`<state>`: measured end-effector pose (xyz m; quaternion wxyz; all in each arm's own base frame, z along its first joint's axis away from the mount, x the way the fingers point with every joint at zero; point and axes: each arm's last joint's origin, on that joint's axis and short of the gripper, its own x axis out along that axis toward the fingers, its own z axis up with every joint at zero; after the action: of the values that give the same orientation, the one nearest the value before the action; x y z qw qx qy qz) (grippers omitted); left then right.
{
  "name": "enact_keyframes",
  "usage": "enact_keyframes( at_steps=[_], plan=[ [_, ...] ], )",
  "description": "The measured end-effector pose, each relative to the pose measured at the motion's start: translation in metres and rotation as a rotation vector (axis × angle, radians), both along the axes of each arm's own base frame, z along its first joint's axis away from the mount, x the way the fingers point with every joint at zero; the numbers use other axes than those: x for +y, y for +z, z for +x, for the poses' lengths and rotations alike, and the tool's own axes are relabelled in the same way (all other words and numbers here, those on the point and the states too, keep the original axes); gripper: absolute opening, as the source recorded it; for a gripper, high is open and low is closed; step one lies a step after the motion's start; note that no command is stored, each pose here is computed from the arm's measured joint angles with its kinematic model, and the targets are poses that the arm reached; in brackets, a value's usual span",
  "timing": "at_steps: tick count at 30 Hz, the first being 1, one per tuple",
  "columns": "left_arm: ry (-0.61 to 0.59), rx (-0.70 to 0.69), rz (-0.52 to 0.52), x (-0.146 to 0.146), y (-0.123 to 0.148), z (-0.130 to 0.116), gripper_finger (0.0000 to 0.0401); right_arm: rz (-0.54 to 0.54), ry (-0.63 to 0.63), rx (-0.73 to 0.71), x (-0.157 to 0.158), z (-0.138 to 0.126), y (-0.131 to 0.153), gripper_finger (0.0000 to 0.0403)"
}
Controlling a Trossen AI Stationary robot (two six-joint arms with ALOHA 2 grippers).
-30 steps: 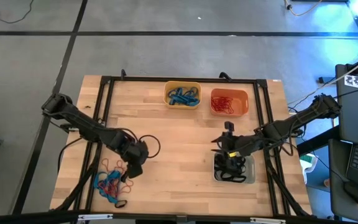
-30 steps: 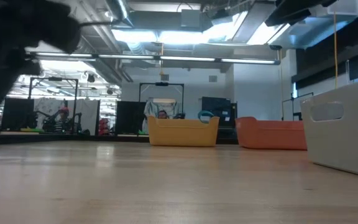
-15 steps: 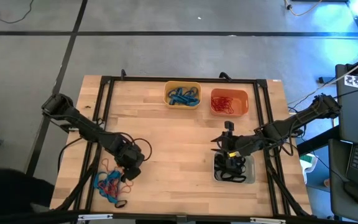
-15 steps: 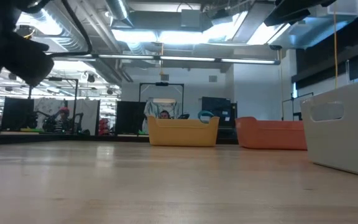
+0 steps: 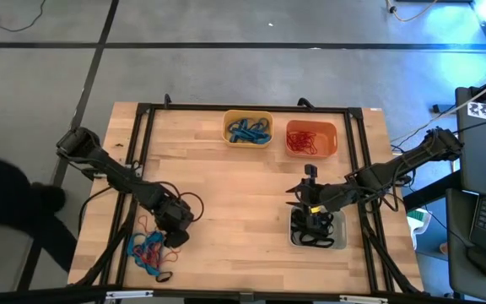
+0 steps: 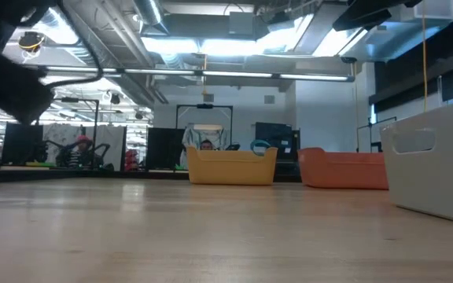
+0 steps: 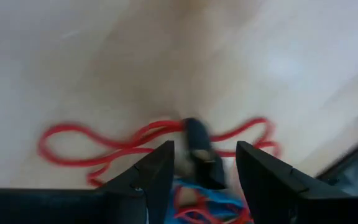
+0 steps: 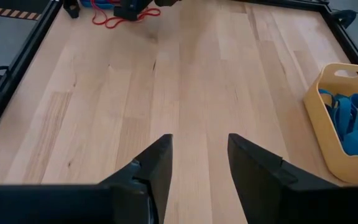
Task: Sort rubber bands into baskets
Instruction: Put the black rubber band into the white bin
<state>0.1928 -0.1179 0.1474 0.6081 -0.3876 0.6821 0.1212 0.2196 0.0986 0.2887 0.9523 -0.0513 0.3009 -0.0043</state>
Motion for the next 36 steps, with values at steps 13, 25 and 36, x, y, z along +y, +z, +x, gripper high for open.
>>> enact_keyframes(
  at_steps=[13,25,36],
  plan=[
    [-0.165,-0.112,-0.055,-0.002,-0.004,0.002,0.0061,-0.013,0.009,-0.001,0.000,0.000,0.000,0.0154],
    [-0.374,-0.338,-0.087,0.000,0.014,0.023,0.0005,-0.012,0.009,-0.001,0.000,0.000,0.000,0.0154],
    [-0.456,-0.688,0.336,0.020,0.063,0.070,0.0004,0.024,0.019,-0.060,0.003,0.005,0.004,0.0178]
  ],
)
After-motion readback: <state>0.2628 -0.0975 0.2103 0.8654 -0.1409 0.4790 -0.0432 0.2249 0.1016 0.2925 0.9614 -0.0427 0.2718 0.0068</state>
